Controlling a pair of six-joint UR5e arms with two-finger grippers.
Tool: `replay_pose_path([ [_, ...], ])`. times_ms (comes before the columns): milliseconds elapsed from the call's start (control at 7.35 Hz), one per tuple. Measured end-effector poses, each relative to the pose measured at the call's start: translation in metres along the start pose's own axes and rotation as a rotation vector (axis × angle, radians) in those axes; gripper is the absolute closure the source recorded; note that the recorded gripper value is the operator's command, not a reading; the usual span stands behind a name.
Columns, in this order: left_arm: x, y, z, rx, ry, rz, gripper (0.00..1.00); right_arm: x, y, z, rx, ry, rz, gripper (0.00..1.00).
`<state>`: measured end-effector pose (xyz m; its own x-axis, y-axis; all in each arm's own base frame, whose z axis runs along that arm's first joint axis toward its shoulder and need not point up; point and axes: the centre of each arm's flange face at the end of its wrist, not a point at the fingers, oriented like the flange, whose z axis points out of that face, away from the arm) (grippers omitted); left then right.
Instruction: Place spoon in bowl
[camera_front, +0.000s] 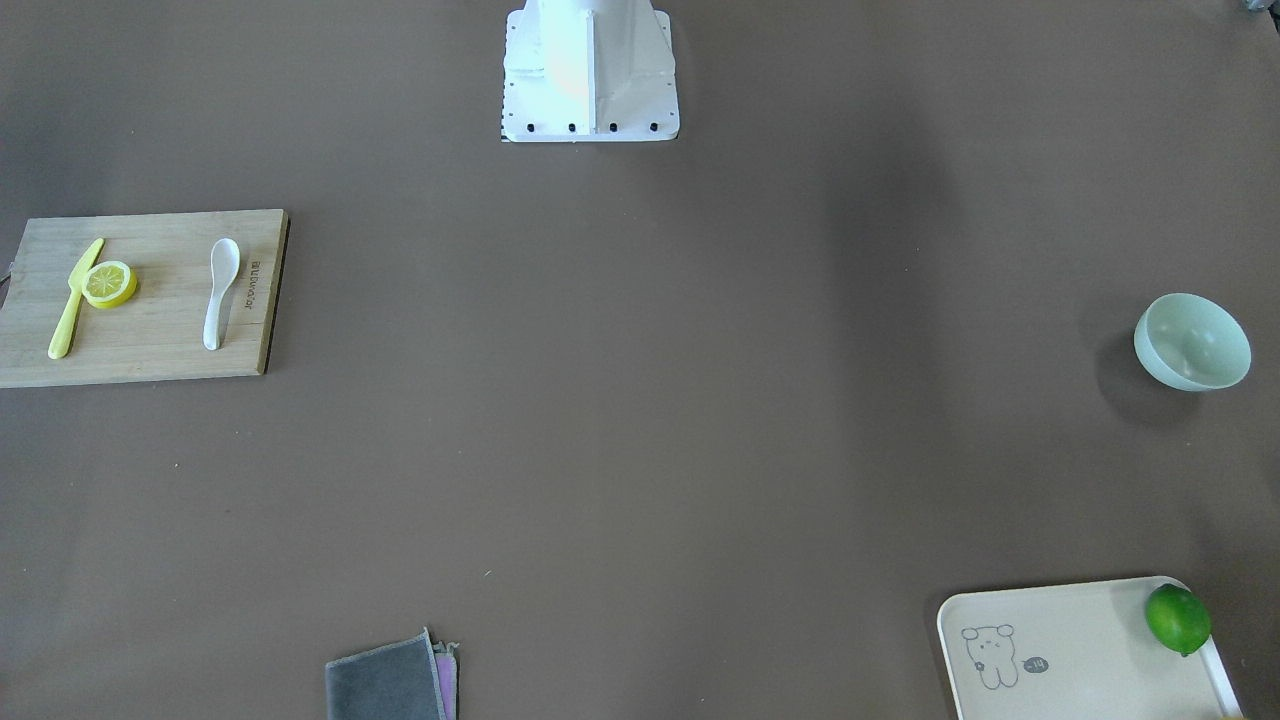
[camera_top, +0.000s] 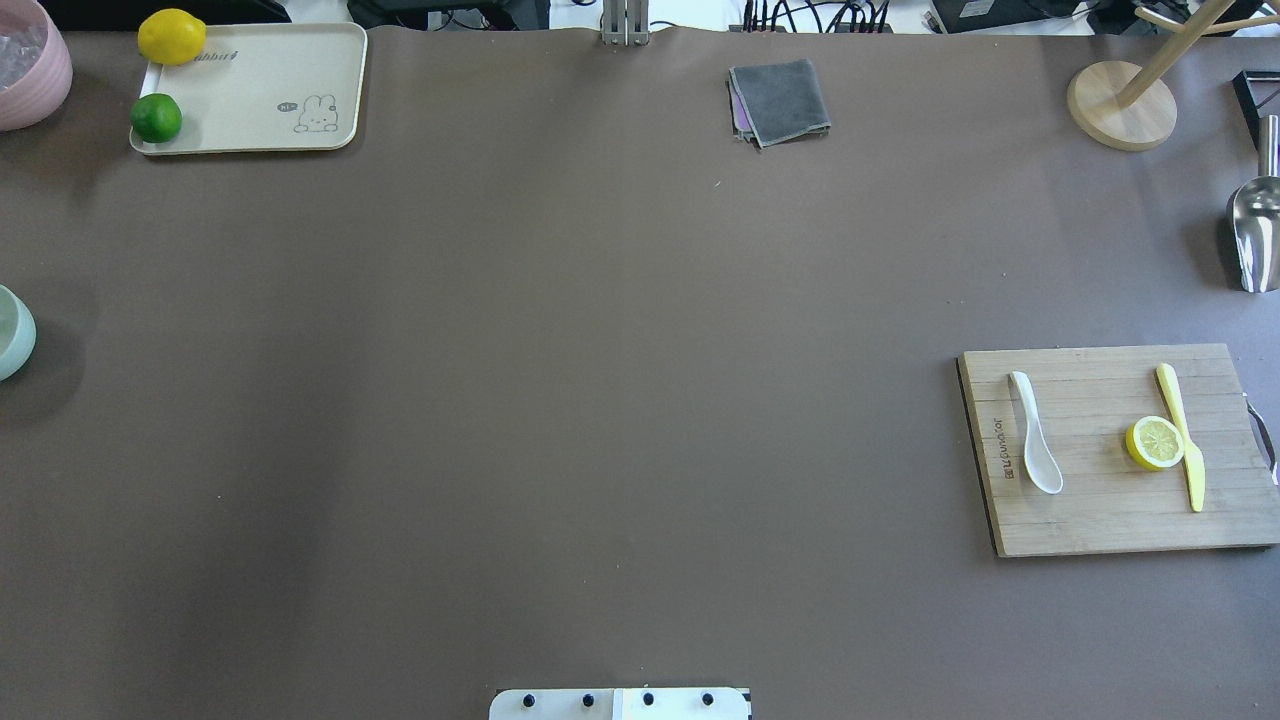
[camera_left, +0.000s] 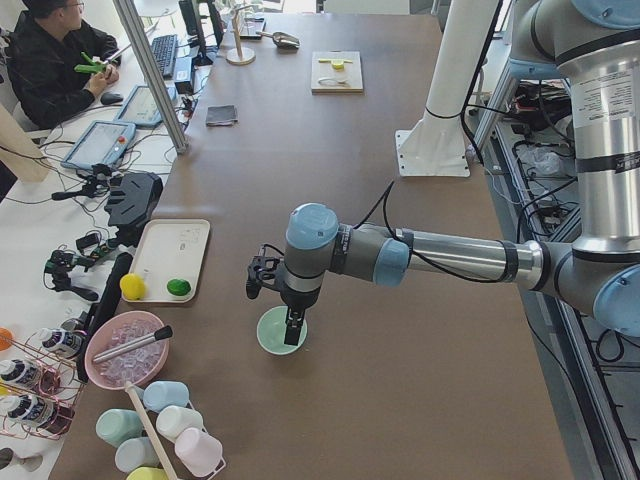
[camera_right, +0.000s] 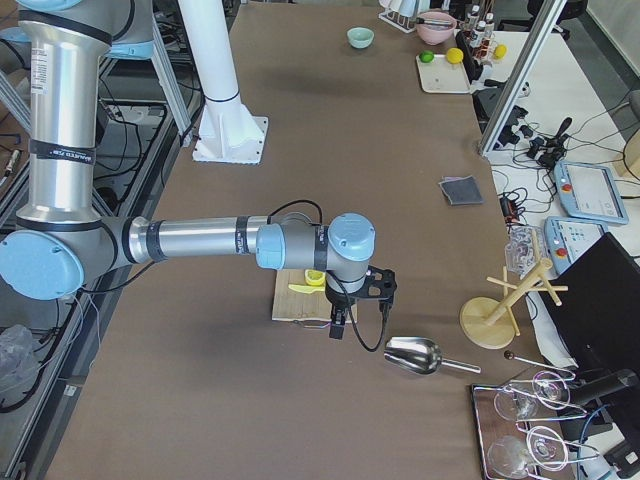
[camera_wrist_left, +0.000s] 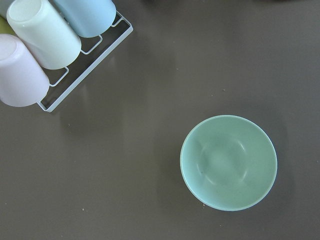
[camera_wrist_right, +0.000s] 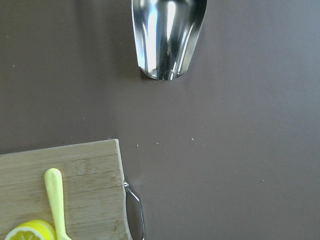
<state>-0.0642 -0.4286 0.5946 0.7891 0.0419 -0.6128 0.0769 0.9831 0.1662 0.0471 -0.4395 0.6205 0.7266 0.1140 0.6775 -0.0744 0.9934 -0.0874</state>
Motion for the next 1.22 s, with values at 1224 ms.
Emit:
replay_pose_path([
  [1224, -0.006, 0.003, 0.005, -0.008, 0.002, -0.004, 0.02, -0.005, -0.001, -0.016, 0.041, 0.055, -0.017, 0.00],
])
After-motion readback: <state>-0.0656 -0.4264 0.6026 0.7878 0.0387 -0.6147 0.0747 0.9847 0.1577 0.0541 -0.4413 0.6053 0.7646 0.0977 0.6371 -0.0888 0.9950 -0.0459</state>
